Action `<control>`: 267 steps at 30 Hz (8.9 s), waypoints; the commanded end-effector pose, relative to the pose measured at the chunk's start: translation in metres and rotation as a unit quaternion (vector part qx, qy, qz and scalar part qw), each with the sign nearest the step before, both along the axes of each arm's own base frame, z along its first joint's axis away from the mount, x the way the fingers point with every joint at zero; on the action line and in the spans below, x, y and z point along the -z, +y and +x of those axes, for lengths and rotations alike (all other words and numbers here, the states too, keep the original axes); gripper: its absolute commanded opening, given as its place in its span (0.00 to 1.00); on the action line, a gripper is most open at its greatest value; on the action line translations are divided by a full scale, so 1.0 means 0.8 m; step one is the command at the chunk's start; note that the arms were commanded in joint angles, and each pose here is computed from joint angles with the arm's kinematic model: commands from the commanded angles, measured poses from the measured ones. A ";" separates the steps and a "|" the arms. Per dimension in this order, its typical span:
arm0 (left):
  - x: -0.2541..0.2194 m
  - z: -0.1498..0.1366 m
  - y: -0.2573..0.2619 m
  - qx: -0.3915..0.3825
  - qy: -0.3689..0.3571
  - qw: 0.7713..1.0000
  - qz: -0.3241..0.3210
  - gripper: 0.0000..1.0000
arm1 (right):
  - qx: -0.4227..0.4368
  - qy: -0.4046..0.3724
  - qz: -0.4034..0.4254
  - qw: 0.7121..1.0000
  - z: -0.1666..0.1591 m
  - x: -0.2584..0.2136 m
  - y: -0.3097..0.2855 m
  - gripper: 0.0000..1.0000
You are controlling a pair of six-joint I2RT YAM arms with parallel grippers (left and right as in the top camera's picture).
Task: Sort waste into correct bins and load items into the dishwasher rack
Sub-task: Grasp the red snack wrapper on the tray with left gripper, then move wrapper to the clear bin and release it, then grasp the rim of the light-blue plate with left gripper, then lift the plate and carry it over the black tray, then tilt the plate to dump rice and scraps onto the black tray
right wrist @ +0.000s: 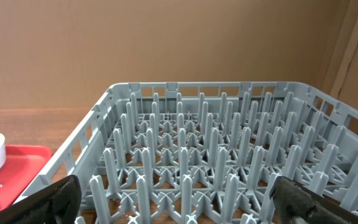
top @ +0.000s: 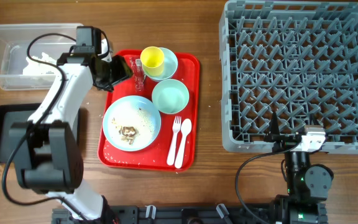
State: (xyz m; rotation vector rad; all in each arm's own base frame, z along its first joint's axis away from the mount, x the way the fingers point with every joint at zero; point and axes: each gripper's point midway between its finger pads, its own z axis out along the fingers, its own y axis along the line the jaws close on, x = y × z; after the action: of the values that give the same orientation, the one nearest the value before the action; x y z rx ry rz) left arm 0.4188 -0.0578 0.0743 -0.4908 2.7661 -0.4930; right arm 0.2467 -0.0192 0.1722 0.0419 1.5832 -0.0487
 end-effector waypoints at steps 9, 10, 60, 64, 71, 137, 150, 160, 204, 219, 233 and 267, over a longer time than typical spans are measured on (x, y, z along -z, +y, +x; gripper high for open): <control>0.079 0.006 -0.023 0.048 0.029 0.996 0.072 0.58 | 0.009 -0.002 -0.007 1.000 -0.001 -0.001 -0.004 1.00; 0.083 0.007 -0.023 0.049 0.028 0.994 0.089 0.58 | 0.009 -0.002 -0.007 1.000 -0.001 -0.001 -0.004 1.00; -0.093 0.094 0.259 -0.370 -0.193 0.902 0.110 0.04 | 0.009 -0.002 -0.008 1.000 -0.001 -0.001 -0.004 1.00; -0.074 0.087 0.279 -0.402 -0.175 0.893 0.102 0.25 | 0.009 -0.002 -0.007 1.000 -0.001 -0.001 -0.004 1.00; -0.098 0.089 0.262 -0.365 -0.190 0.908 0.076 0.80 | 0.009 -0.002 -0.007 1.000 -0.001 -0.001 -0.004 1.00; 0.075 -0.185 -0.125 0.044 0.065 0.970 0.231 0.40 | 0.009 -0.002 -0.008 1.000 -0.001 -0.001 -0.004 1.00; 0.094 -0.203 -0.120 0.055 0.078 0.966 0.241 0.35 | 0.009 -0.002 -0.007 1.000 -0.001 -0.001 -0.004 1.00; 0.093 -0.209 -0.138 0.080 0.059 0.964 0.248 0.21 | 0.009 -0.002 -0.008 1.000 -0.001 -0.001 -0.004 1.00; 0.017 -0.163 -0.109 0.095 0.000 0.924 0.371 0.04 | 0.009 -0.002 -0.007 1.000 -0.001 -0.001 -0.004 1.00; -0.028 -0.143 -0.068 0.076 -0.016 0.889 0.452 0.04 | 0.009 -0.002 -0.007 1.000 -0.001 -0.001 -0.004 1.00; -0.060 -0.075 0.071 -0.131 -0.020 0.904 0.406 0.04 | 0.009 -0.002 -0.008 1.000 -0.001 -0.001 -0.004 1.00; -0.167 -0.059 0.261 -0.350 -0.150 0.925 0.005 0.04 | 0.009 -0.002 -0.008 1.000 -0.001 -0.001 -0.004 1.00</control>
State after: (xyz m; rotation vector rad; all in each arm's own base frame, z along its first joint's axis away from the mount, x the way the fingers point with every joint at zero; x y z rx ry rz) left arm 0.3684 0.1536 0.1973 -1.2262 2.1237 -0.1643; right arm 0.2467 -0.0192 0.1723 0.0416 1.5828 -0.0490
